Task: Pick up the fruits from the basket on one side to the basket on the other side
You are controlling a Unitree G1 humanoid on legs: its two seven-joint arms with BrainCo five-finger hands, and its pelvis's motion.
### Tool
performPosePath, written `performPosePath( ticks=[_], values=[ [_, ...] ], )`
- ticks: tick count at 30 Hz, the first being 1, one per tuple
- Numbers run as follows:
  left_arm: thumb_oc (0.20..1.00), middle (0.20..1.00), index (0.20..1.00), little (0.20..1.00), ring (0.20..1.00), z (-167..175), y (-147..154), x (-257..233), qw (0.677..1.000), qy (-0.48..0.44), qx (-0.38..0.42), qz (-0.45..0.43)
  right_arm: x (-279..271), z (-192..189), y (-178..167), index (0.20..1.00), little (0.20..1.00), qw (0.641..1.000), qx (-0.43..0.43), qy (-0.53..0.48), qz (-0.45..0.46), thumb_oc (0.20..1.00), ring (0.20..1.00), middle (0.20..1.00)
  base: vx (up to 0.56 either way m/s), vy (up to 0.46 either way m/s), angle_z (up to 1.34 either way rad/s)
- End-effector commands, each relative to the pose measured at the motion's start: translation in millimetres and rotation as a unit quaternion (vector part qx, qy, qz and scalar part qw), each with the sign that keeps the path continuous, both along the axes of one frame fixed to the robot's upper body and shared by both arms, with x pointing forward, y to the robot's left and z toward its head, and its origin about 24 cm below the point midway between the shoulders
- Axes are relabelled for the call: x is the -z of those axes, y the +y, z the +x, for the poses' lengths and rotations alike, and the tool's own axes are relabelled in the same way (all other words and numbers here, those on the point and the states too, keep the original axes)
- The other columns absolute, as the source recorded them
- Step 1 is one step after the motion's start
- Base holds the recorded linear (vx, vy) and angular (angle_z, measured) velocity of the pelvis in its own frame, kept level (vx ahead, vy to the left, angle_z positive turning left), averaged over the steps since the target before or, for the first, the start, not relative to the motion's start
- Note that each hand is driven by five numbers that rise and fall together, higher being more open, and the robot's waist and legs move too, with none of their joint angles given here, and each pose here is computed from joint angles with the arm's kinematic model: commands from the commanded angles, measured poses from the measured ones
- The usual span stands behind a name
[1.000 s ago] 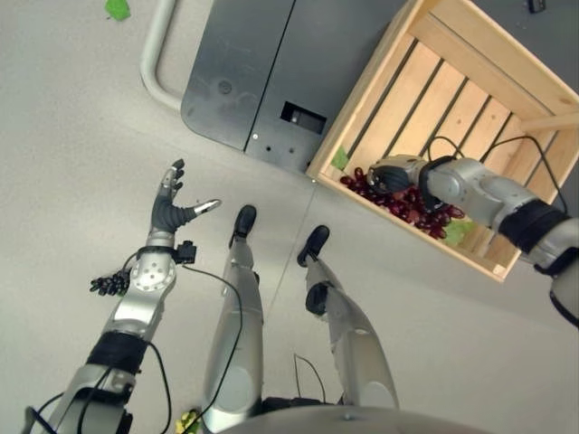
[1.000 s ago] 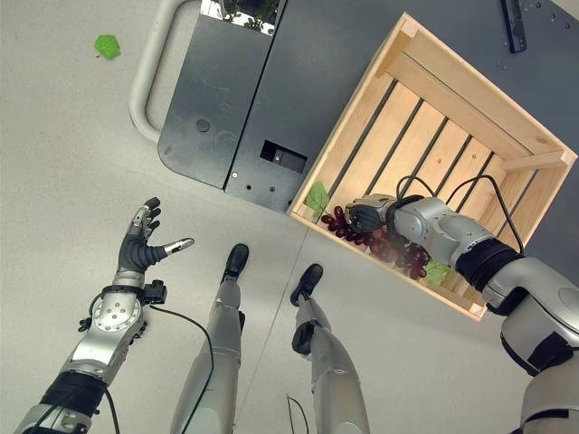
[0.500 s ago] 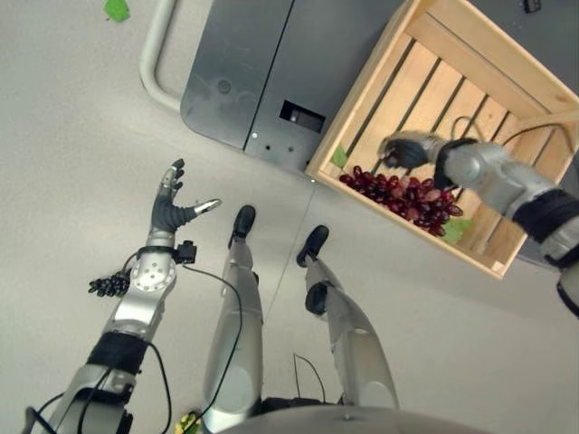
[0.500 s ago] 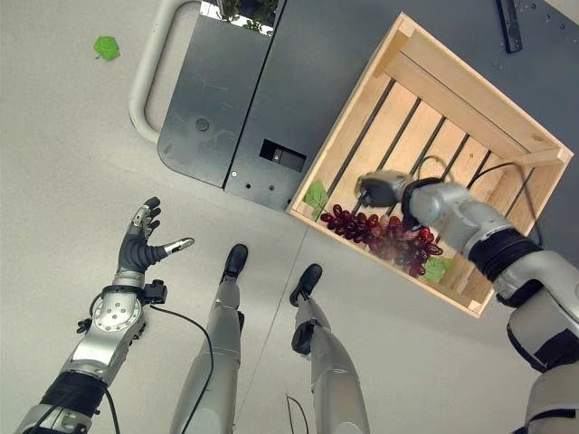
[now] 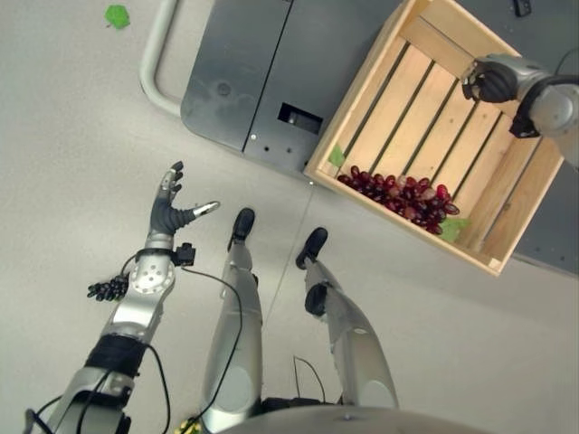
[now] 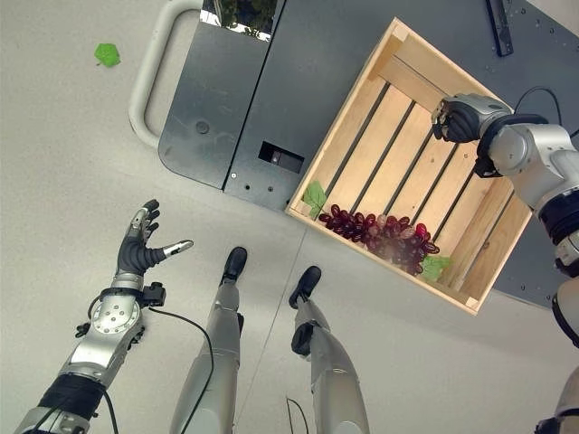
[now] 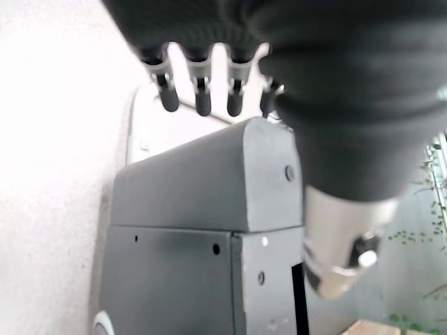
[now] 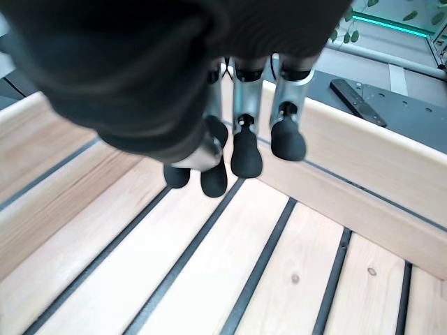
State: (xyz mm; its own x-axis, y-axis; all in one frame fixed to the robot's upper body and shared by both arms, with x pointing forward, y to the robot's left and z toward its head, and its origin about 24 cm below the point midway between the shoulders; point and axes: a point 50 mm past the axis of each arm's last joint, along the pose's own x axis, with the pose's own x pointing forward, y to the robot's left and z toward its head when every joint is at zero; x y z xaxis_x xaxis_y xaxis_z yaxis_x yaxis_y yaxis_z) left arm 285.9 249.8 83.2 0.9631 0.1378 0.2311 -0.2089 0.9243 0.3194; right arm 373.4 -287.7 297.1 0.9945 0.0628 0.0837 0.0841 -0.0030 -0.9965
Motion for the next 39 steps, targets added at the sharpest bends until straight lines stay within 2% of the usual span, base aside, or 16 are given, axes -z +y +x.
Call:
performPosePath(
  ticks=[1,2,3,11,24,39],
  values=[
    [1.000,1.000,1.000,1.000,1.000,-9.7,-0.5,-16.4,0.999,-0.049,0.015,0.007,-21.9,-3.8,-5.5,0.266,0.266,0.999,0.014,-0.032,0.000,0.266,0.266,0.266,0.00,0.000,0.00],
    [1.000,1.000,1.000,1.000,1.000,-10.0,-0.5,-15.8,0.999,-0.047,0.015,0.007,-19.8,-3.1,-3.9,0.520,0.520,1.000,0.011,-0.027,-0.002,0.520,0.520,0.520,0.00,0.000,0.00],
    [1.000,1.000,1.000,1.000,1.000,-10.1,-0.6,-15.5,0.999,-0.047,0.015,0.006,-17.5,-2.6,-2.7,1.000,1.000,1.000,0.009,-0.021,-0.004,1.000,1.000,1.000,0.00,0.000,0.00],
    [1.000,1.000,1.000,1.000,1.000,-7.8,-3.0,-15.8,0.999,-0.043,0.025,0.009,25.0,1.7,16.9,1.000,1.000,0.995,-0.032,0.079,-0.047,1.000,1.000,1.000,0.00,0.000,0.00],
    [1.000,1.000,1.000,1.000,1.000,-5.1,-6.1,-16.2,0.999,-0.039,0.035,0.014,58.7,-0.3,25.9,1.000,1.000,0.986,-0.056,0.141,-0.066,1.000,1.000,1.000,0.00,0.000,0.00],
    [1.000,1.000,1.000,1.000,1.000,-2.9,-12.4,-10.6,0.999,-0.026,0.043,0.008,118.6,-3.3,5.4,1.000,1.000,0.974,-0.003,0.222,-0.041,1.000,1.000,1.000,0.00,0.000,0.00]
  ],
)
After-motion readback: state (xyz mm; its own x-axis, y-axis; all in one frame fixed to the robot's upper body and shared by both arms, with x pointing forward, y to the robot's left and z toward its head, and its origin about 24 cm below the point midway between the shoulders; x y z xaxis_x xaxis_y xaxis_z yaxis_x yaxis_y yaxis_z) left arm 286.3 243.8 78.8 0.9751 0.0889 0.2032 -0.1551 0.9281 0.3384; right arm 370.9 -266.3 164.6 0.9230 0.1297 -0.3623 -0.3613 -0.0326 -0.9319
